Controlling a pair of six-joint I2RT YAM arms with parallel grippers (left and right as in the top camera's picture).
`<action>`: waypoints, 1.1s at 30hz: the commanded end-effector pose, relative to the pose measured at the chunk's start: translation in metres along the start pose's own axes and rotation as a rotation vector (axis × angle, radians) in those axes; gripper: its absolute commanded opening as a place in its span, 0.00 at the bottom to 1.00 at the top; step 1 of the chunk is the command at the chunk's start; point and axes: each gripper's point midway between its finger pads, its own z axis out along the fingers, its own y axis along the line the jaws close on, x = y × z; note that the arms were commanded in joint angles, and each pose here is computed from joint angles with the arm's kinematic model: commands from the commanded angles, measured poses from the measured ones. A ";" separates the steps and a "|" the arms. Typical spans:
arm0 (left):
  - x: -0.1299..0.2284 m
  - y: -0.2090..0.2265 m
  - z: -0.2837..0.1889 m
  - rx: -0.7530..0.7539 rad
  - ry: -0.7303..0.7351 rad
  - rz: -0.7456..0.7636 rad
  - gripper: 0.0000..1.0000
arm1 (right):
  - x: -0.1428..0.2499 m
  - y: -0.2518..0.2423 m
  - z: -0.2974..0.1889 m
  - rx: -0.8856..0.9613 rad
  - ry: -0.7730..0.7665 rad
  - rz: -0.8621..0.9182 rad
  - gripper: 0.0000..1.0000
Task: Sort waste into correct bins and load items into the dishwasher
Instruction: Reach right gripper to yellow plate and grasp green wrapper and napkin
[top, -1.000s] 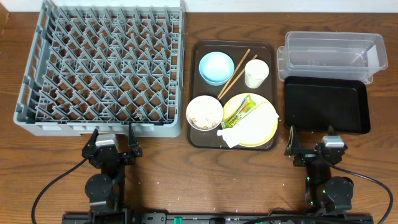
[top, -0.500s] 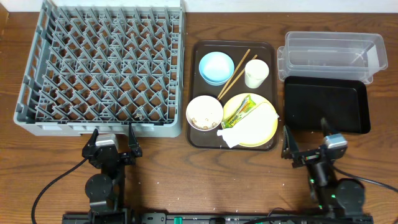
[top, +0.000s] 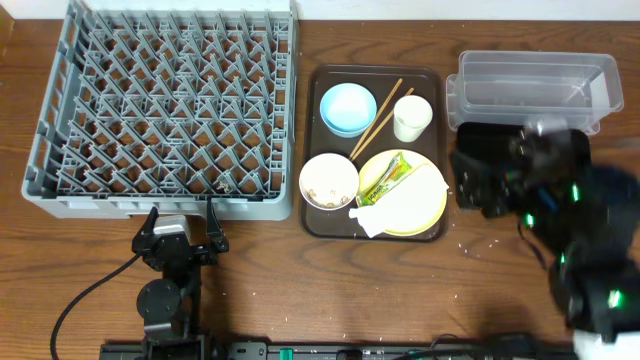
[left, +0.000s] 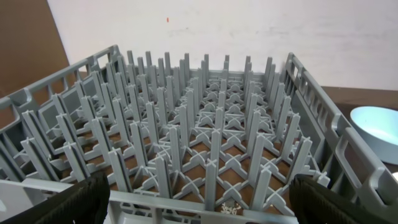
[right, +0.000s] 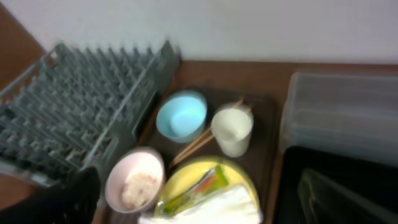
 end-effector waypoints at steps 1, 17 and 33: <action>0.016 0.004 0.001 -0.021 0.049 0.006 0.94 | -0.015 0.018 0.018 -0.044 0.114 0.020 0.99; 0.016 0.004 0.001 -0.021 0.049 0.006 0.94 | 0.042 0.048 0.112 -0.185 0.569 0.280 0.95; 0.016 0.004 0.001 -0.021 0.049 0.006 0.94 | 0.126 -0.025 0.147 0.654 0.616 0.740 0.95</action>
